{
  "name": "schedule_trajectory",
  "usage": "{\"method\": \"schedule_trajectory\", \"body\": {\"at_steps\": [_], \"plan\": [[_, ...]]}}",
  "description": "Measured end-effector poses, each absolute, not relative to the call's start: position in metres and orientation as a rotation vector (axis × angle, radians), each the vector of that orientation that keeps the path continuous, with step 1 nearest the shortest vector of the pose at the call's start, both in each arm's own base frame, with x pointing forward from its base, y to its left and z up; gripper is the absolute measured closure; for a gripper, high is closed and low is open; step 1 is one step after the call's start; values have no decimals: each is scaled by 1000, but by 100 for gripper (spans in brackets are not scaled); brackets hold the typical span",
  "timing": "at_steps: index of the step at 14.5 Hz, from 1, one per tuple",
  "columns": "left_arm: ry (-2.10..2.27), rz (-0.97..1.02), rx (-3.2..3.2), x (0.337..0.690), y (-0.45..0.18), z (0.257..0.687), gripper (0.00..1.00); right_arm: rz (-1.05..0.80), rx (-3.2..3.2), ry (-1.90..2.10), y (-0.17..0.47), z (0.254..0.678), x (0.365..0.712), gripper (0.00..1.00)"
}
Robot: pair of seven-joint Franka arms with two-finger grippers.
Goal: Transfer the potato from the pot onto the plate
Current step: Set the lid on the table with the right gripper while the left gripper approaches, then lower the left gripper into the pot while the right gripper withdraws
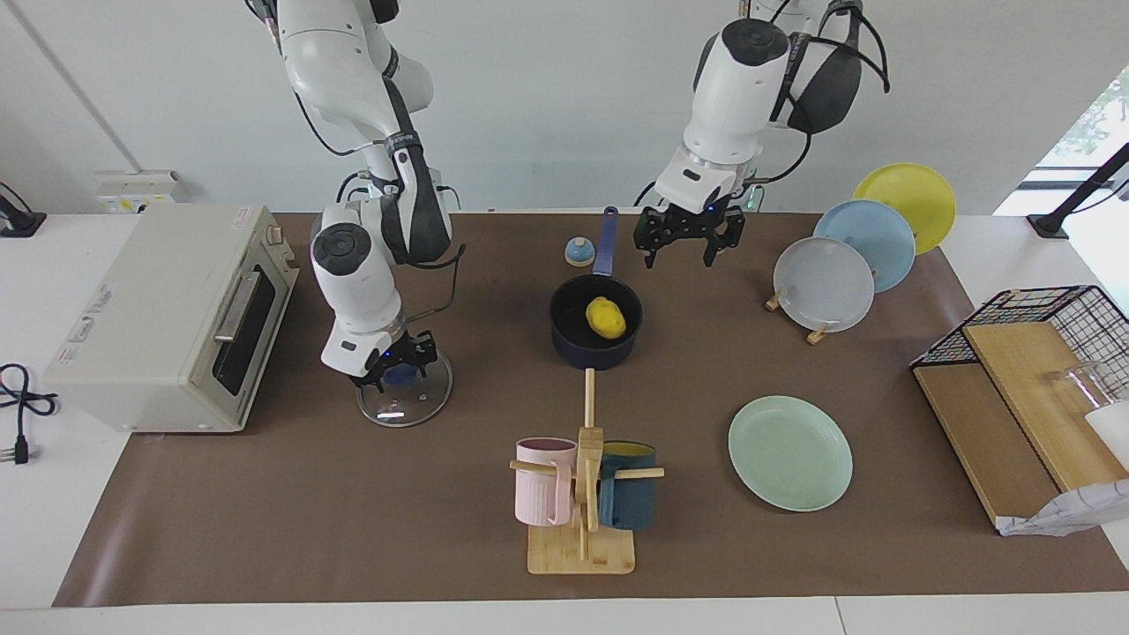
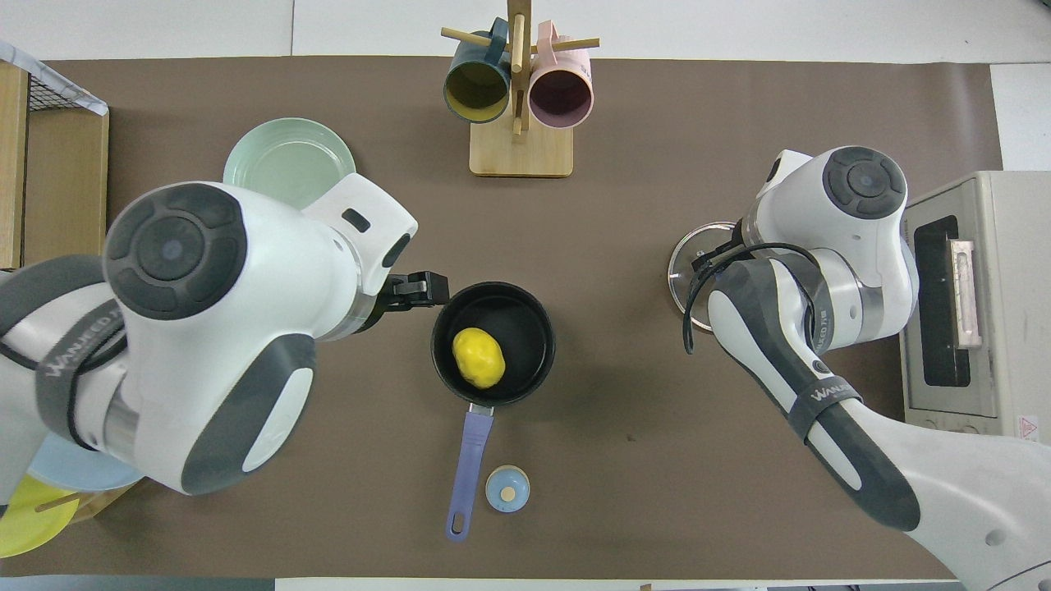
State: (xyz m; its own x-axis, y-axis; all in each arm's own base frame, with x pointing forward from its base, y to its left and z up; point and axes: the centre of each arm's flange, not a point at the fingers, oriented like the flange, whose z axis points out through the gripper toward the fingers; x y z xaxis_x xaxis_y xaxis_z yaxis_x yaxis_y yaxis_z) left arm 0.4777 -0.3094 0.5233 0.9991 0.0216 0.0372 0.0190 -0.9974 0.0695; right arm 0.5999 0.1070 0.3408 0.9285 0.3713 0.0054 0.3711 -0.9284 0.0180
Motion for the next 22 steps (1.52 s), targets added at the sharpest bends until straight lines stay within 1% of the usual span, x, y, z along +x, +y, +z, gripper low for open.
{"method": "schedule_trajectory", "body": {"at_steps": [1, 3, 4, 6, 8, 9, 10, 11, 13, 18, 22], "plan": [[50, 47, 3075, 475, -320, 508, 0, 38, 3069, 590, 109, 351, 602, 1], [90, 34, 3077, 471, -335, 480, 0, 46, 3081, 538, 112, 381, 604, 0], [106, 33, 3076, 469, -341, 470, 0, 39, 3088, 498, 111, 405, 605, 0], [151, 22, 3077, 463, -350, 456, 0, 3, 3099, 421, 102, 470, 605, 0], [185, 14, 3078, 453, -361, 444, 0, -79, 3108, 305, 83, 541, 597, 0], [200, 16, 3074, 448, -368, 438, 0, -115, 3107, 241, 75, 569, 590, 0], [215, 20, 3070, 443, -375, 432, 0, -130, 3105, 193, 69, 588, 585, 0], [234, 23, 3065, 438, -381, 426, 0, -133, 3105, 161, 65, 599, 580, 0], [277, 23, 3060, 433, -387, 415, 0, -148, 3104, 132, 60, 603, 574, 0], [300, 31, 3049, 422, -401, 390, 0, -184, 3104, 50, 48, 589, 561, 0], [311, 17, 3059, 424, -404, 366, 0, -193, 3108, 2, 29, 584, 551, 0]]}}
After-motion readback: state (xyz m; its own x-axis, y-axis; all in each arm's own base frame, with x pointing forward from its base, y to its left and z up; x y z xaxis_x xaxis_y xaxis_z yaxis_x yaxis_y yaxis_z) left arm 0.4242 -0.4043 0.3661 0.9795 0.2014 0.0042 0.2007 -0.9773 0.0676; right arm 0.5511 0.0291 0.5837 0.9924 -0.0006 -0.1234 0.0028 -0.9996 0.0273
